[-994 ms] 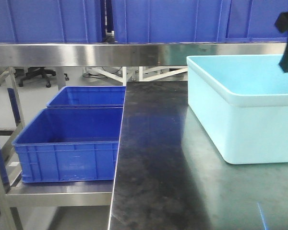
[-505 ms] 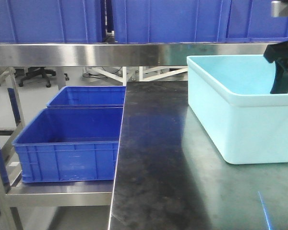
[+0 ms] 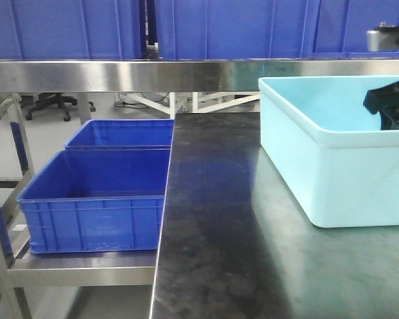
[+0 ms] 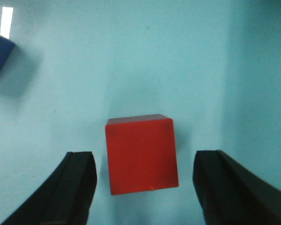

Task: Pick red cube and place on left shelf
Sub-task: 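Close the right gripper around the red cube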

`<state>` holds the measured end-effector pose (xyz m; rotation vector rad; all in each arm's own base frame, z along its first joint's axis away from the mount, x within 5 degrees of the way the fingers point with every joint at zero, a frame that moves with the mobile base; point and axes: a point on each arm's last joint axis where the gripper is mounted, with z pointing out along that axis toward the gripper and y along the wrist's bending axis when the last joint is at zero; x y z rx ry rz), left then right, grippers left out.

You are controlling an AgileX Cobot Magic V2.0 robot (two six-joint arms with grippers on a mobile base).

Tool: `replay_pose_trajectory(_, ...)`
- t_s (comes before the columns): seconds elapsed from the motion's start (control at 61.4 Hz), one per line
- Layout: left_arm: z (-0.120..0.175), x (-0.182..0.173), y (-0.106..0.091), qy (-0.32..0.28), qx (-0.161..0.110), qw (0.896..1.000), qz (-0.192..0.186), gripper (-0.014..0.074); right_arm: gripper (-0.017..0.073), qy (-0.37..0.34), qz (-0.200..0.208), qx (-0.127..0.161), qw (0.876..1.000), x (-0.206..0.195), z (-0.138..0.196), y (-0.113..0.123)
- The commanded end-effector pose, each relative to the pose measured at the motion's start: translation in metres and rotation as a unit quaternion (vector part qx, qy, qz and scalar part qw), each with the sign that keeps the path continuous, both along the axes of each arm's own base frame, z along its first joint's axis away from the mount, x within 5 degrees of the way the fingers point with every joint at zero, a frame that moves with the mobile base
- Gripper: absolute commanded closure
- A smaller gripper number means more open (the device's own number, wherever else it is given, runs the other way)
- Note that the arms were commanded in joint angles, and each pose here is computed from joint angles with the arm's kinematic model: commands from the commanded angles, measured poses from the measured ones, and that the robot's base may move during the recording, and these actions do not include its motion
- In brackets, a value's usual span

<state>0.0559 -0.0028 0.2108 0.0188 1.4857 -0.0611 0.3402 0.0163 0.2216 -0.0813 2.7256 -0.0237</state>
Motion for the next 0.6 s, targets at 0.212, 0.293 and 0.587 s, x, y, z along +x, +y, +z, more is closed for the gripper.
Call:
replay_pose_trajectory(0.212, 0.000, -0.001, 0.000, -0.037, -0.002, 0.999, 0.000, 0.0492, 0.0015, -0.075, 0.008, -0.004, 0.997, 0.009, 0.024, 0.000)
replay_pose_trajectory(0.293, 0.000, -0.001, 0.000, -0.037, -0.002, 0.999, 0.000, 0.0492, 0.0015, -0.075, 0.008, -0.004, 0.997, 0.010, 0.022, 0.000)
replay_pose_trajectory(0.587, 0.000, -0.001, 0.000, -0.037, -0.002, 0.999, 0.000, 0.0492, 0.0015, -0.058, 0.008, -0.004, 0.998, 0.014, 0.011, 0.000)
